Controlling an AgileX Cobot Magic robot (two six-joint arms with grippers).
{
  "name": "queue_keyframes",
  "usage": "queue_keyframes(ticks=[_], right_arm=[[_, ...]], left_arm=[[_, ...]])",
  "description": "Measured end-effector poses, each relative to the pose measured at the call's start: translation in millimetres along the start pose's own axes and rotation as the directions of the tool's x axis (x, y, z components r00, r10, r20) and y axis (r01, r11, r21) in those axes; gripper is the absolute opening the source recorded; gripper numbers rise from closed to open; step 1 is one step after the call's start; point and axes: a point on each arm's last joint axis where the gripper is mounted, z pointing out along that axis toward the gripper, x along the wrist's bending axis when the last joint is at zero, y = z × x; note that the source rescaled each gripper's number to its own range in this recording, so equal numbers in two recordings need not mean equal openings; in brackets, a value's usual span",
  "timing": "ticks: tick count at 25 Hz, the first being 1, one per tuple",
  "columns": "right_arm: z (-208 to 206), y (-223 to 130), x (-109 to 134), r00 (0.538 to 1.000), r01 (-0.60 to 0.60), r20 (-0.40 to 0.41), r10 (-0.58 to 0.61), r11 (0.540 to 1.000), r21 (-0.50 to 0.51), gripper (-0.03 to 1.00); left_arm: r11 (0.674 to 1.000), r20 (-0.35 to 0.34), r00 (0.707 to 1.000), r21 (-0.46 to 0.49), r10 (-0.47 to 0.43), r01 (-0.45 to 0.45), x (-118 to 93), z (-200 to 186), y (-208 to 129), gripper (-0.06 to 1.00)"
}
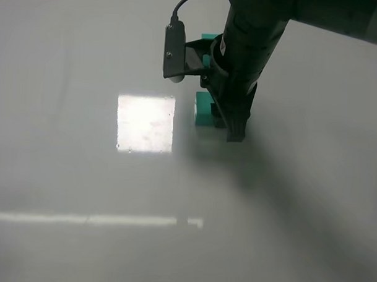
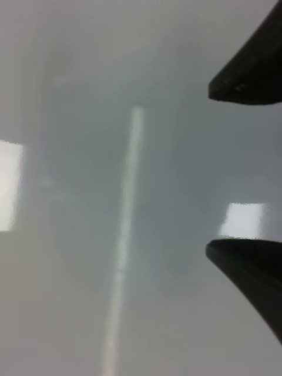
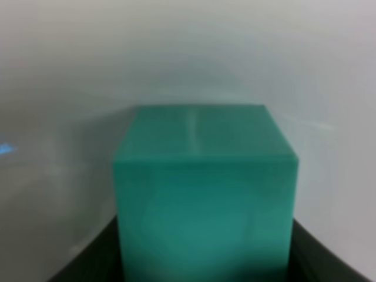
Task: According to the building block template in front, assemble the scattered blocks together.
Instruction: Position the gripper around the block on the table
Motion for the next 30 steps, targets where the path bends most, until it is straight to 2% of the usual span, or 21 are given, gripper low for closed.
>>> queue_keyframes(ticks=[17, 19, 21, 25, 26, 28, 30], right_arm=[[4.4, 2.1, 1.3, 1.000, -0.006, -0.012, 0.006, 1.000, -0.003, 0.01], [4.5, 2.0, 1.2, 1.000, -0.008, -0.013, 0.008, 1.000, -0.004, 0.04], [6.3, 2.2, 1.3, 1.000, -0.011, -0.017, 0.011, 1.000, -0.005, 0.15], [8.8, 3.7, 2.5, 1.000, -0.016, -0.026, 0.015, 1.000, -0.008, 0.52], [8.8, 3.7, 2.5, 0.999, -0.018, -0.026, 0.018, 1.000, -0.008, 0.58], [8.8, 3.7, 2.5, 0.999, -0.020, -0.026, 0.020, 1.000, -0.008, 0.65], [8.8, 3.7, 2.5, 0.999, -0.022, -0.026, 0.022, 1.000, -0.008, 0.68]], left_arm=[[1.000, 0.000, 1.000, 0.000, 0.000, 0.000, 0.0, 0.0, 0.0, 0.27], [1.000, 0.000, 1.000, 0.000, 0.000, 0.000, 0.0, 0.0, 0.0, 0.27], [1.000, 0.005, 1.000, 0.000, -0.003, 0.003, -0.4, 0.0, 0.0, 0.27], [1.000, 0.000, 1.000, 0.000, 0.000, 0.000, 0.0, 0.0, 0.0, 0.27], [1.000, 0.000, 1.000, 0.000, 0.000, 0.000, 0.0, 0.0, 0.0, 0.27], [1.000, 0.005, 1.000, 0.000, -0.003, 0.003, -0.4, 0.0, 0.0, 0.27], [1.000, 0.005, 1.000, 0.000, -0.003, 0.003, -0.4, 0.0, 0.0, 0.27]])
